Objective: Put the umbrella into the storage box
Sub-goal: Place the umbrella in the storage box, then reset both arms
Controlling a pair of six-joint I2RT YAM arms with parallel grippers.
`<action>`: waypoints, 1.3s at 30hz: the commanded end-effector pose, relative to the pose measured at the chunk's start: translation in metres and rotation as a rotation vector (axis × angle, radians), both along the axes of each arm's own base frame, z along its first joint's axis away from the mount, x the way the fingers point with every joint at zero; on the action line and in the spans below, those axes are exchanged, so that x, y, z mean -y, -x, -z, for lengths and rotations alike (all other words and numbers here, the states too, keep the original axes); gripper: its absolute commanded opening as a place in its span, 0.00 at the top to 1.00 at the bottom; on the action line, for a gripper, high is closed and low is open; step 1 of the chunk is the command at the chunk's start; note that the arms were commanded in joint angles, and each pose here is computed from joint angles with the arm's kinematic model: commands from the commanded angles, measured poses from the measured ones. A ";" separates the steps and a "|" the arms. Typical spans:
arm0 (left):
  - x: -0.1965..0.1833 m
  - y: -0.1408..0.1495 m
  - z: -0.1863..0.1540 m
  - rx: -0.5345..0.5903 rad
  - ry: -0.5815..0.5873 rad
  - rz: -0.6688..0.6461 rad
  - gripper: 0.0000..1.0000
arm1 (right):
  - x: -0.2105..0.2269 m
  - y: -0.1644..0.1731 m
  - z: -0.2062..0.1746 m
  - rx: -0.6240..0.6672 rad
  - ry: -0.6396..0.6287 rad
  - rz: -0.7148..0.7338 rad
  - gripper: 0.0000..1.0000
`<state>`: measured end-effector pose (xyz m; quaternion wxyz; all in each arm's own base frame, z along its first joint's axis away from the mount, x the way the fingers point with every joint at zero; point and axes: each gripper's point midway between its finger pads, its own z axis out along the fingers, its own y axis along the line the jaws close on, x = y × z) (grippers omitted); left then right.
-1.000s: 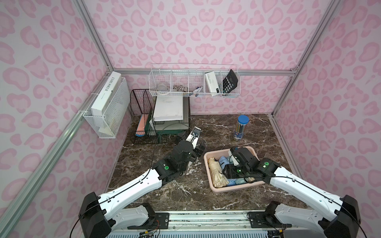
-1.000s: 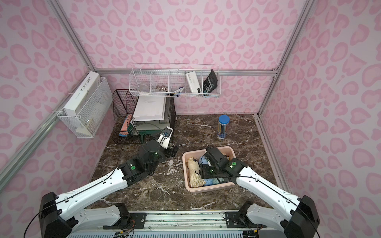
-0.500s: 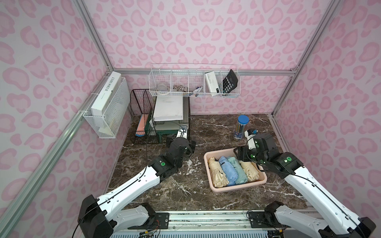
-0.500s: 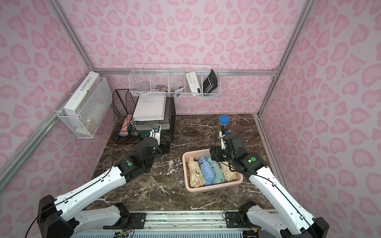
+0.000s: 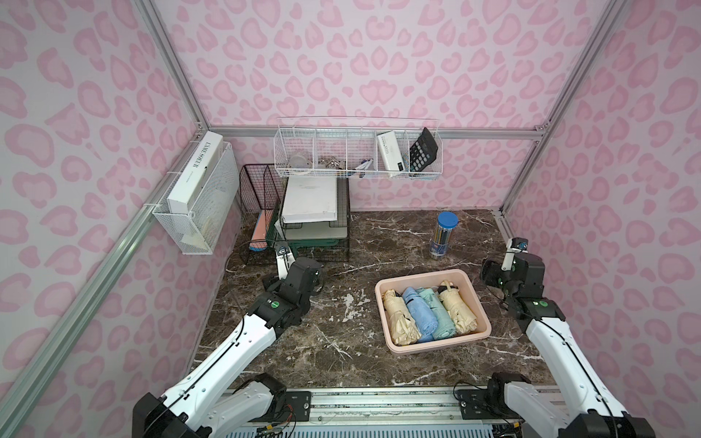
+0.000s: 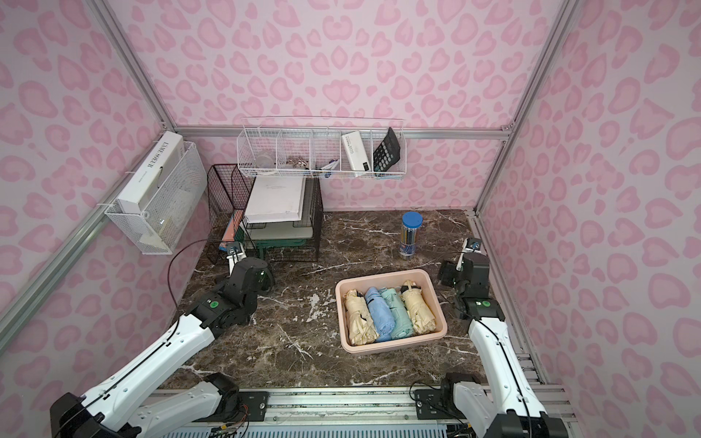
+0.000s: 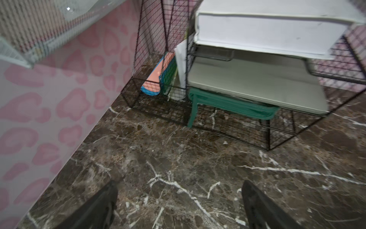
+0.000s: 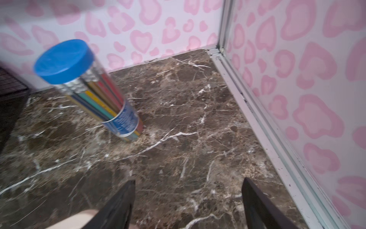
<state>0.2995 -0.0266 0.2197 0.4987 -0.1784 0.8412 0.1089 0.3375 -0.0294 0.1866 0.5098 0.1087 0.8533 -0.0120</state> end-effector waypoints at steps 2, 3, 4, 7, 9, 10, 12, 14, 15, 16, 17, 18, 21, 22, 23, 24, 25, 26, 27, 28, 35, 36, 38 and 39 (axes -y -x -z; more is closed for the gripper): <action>-0.023 0.005 0.014 0.006 -0.036 -0.049 0.02 | 0.008 -0.017 -0.006 0.210 0.033 0.016 0.25; -0.027 0.006 0.018 0.001 -0.037 -0.056 0.02 | 0.009 -0.017 0.001 0.226 0.036 0.021 0.25; -0.031 0.006 0.021 -0.005 -0.043 -0.060 0.02 | 0.010 -0.017 0.009 0.239 0.042 0.026 0.26; -0.044 0.004 0.035 -0.035 -0.064 -0.072 0.02 | 0.009 -0.020 0.030 0.249 0.064 0.009 0.26; -0.052 0.000 0.043 -0.047 -0.067 -0.087 0.02 | 0.008 -0.023 0.043 0.238 0.061 0.006 0.25; -0.053 -0.002 0.046 -0.051 -0.067 -0.084 0.02 | 0.007 -0.026 0.049 0.231 0.062 -0.002 0.25; -0.055 -0.006 0.053 -0.060 -0.075 -0.066 0.02 | 0.003 -0.031 0.057 0.221 0.066 -0.032 0.25; -0.054 -0.013 0.059 -0.057 -0.086 -0.033 0.02 | 0.000 -0.035 0.059 0.249 0.071 -0.052 0.25; -0.053 -0.016 0.061 -0.050 -0.088 -0.016 0.02 | -0.001 -0.036 0.057 0.276 0.076 -0.059 0.25; -0.053 -0.019 0.062 -0.039 -0.091 0.000 0.02 | -0.002 -0.037 0.053 0.312 0.080 -0.065 0.24; -0.051 -0.023 0.063 -0.024 -0.096 0.021 0.02 | -0.004 -0.038 0.049 0.336 0.089 -0.079 0.24; -0.051 -0.027 0.063 -0.001 -0.096 0.030 0.02 | -0.008 -0.040 0.046 0.352 0.114 -0.109 0.24; -0.049 -0.038 0.063 0.057 -0.089 0.070 0.02 | -0.010 -0.044 0.046 0.378 0.140 -0.123 0.23; -0.048 -0.041 0.065 0.067 -0.090 0.085 0.02 | -0.014 -0.043 0.048 0.385 0.144 -0.148 0.23; -0.046 -0.046 0.065 0.078 -0.093 0.101 0.02 | -0.020 -0.041 0.050 0.401 0.152 -0.191 0.23; -0.044 -0.049 0.067 0.081 -0.101 0.118 0.02 | -0.025 -0.038 0.051 0.415 0.158 -0.216 0.23; -0.042 -0.054 0.068 0.088 -0.103 0.136 0.02 | -0.027 -0.034 0.052 0.433 0.164 -0.223 0.23; -0.039 -0.057 0.070 0.093 -0.105 0.156 0.02 | -0.026 -0.029 0.049 0.457 0.163 -0.215 0.22; -0.035 -0.061 0.074 0.094 -0.109 0.184 0.02 | -0.023 -0.030 0.051 0.439 0.157 -0.194 0.21; -0.032 -0.065 0.079 0.100 -0.117 0.209 0.02 | -0.019 -0.031 0.053 0.425 0.153 -0.174 0.20; -0.026 -0.088 0.104 0.115 -0.183 0.303 0.02 | -0.019 -0.031 0.052 0.437 0.154 -0.168 0.00; -0.024 -0.090 0.113 0.098 -0.173 0.318 0.02 | -0.018 -0.030 0.051 0.442 0.155 -0.166 0.00; -0.020 -0.091 0.126 0.106 -0.166 0.341 0.02 | -0.020 -0.032 0.052 0.432 0.159 -0.179 0.00; -0.018 -0.093 0.129 0.114 -0.177 0.358 0.02 | -0.024 -0.033 0.053 0.428 0.160 -0.205 0.00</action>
